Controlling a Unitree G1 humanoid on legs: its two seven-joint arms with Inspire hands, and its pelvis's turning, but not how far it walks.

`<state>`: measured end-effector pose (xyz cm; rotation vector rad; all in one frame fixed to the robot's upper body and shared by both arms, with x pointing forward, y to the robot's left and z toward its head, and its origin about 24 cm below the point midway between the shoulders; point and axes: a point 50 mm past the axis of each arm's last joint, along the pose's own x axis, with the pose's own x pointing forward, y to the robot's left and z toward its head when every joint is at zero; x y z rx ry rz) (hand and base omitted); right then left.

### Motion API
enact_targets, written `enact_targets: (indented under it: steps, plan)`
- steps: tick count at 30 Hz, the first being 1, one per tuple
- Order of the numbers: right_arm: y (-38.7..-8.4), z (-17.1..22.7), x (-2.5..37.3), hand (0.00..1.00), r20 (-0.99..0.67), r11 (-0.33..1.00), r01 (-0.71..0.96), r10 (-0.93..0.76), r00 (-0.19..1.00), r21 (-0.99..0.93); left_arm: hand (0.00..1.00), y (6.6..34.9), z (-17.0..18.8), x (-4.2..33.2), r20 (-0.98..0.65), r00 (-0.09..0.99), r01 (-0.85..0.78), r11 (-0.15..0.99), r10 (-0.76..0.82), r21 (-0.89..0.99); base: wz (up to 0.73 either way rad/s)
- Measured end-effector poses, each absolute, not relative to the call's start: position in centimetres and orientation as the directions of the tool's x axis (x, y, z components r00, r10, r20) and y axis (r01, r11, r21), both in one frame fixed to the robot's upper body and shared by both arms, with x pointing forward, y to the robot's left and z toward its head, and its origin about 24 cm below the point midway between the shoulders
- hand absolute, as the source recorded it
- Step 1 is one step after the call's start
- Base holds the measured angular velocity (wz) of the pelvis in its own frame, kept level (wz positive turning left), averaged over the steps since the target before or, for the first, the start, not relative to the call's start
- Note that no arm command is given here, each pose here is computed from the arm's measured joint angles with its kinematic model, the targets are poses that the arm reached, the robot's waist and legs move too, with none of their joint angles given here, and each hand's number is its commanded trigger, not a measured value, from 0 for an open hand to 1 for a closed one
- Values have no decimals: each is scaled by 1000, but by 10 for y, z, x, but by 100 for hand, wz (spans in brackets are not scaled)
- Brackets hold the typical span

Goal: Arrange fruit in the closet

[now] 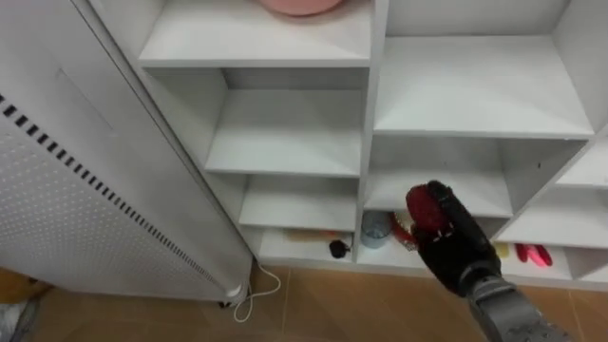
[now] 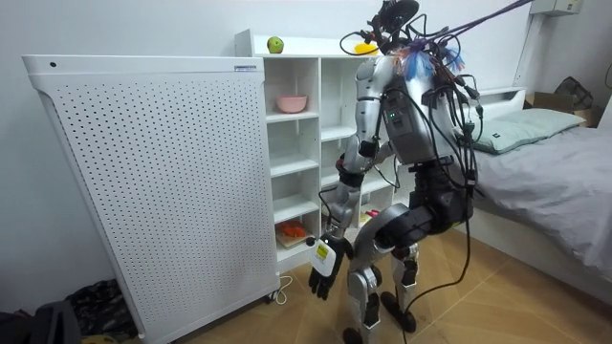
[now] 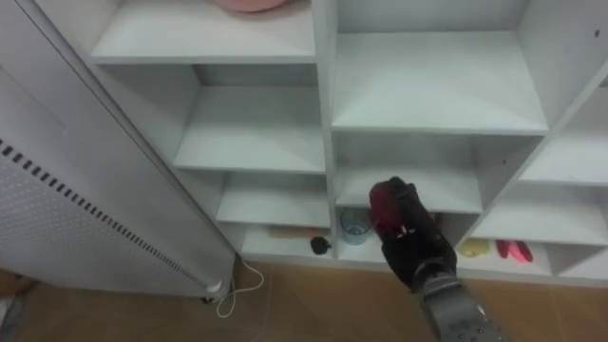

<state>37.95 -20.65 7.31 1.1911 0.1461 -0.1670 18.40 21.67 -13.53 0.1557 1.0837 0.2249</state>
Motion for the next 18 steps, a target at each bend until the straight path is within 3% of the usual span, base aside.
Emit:
enact_targets:
  steps: [14, 16, 17, 18]
  plan:
    - [-229, 133, 399, 100, -149, 168, 183, -197, 969, 969, 0, 218, -138, 176, -842, 426, -113, 943, 331, 314, 2]
    - [-232, 133, 399, 56, -168, 157, 203, -211, 963, 967, 0, 219, -139, 172, -841, 414, -113, 936, 348, 332, 0]
    - [-232, 133, 399, 0, -172, 155, 207, -212, 962, 966, 0, 220, -140, 171, -841, 411, -114, 935, 353, 336, 0]
    - [-232, 133, 398, 0, -182, 153, 217, -214, 960, 964, 0, 221, -141, 168, -841, 401, -117, 931, 363, 346, 0]
